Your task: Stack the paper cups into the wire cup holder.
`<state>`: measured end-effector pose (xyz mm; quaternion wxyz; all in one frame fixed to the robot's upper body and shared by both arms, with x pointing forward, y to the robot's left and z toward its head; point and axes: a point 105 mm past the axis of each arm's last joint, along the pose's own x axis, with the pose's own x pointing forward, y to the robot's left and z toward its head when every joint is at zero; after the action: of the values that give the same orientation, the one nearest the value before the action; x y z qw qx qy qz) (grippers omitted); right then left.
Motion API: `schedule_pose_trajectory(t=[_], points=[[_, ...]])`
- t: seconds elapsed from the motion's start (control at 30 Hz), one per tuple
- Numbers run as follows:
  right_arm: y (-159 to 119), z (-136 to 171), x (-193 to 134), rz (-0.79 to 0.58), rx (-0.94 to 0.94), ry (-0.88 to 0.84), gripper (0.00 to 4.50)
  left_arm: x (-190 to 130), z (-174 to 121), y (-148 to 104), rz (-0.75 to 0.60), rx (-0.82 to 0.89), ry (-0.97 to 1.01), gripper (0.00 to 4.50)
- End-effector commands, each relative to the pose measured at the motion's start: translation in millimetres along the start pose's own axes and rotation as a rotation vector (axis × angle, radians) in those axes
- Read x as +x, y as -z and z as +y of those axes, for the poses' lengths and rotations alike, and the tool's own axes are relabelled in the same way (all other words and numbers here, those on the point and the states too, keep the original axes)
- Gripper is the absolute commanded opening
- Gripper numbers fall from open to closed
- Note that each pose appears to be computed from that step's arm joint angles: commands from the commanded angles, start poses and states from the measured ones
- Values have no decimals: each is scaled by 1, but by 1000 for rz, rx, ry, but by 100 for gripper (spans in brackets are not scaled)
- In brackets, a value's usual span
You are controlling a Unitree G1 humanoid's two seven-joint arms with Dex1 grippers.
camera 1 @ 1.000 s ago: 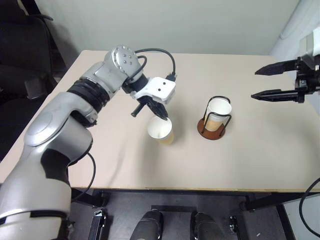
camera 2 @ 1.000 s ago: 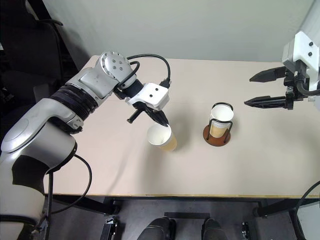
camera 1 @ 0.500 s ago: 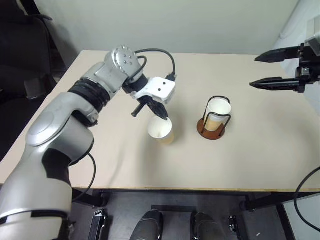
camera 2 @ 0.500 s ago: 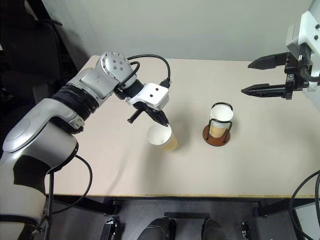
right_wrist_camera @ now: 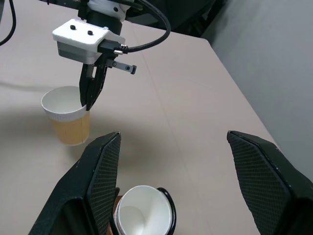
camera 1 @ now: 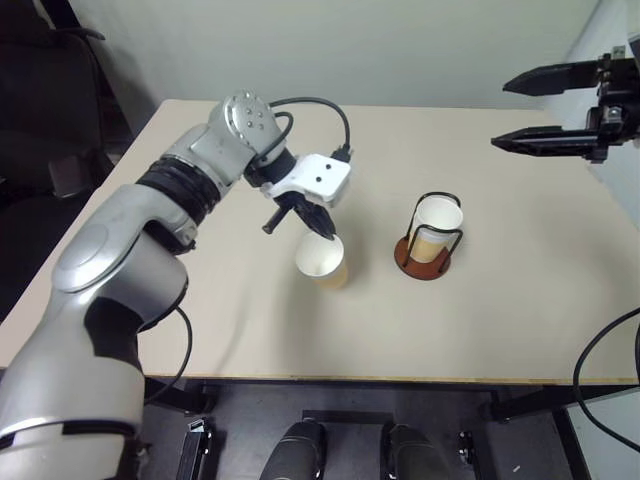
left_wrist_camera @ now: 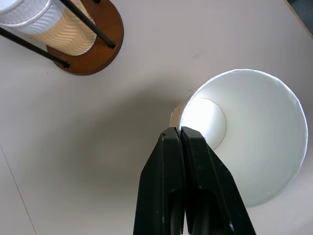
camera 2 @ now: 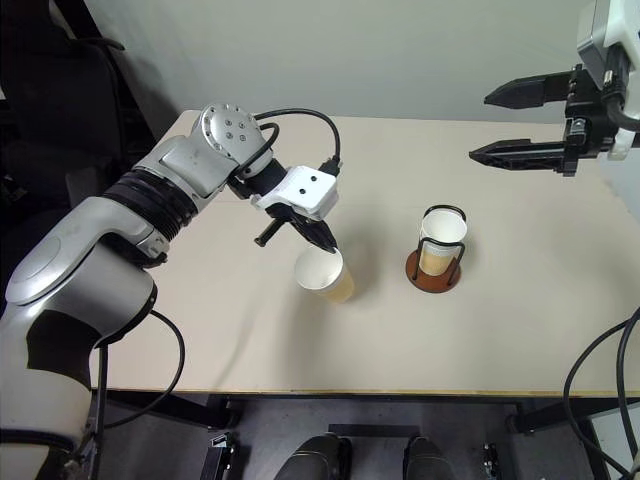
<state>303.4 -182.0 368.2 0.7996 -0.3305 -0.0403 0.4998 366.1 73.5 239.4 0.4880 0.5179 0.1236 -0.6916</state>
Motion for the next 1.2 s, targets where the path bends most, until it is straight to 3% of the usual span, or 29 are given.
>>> schedule_pose_trajectory(t=[0.03,0.27,1.2], points=[[-18,-3,-11,-38,-62,41,351,-19,12,-18,-11,52,-45,5],[-18,-2,-11,-30,-72,34,351,-39,35,-42,-22,81,-141,5],[-24,5,-25,41,-73,30,351,-51,75,-115,-106,203,-302,5]])
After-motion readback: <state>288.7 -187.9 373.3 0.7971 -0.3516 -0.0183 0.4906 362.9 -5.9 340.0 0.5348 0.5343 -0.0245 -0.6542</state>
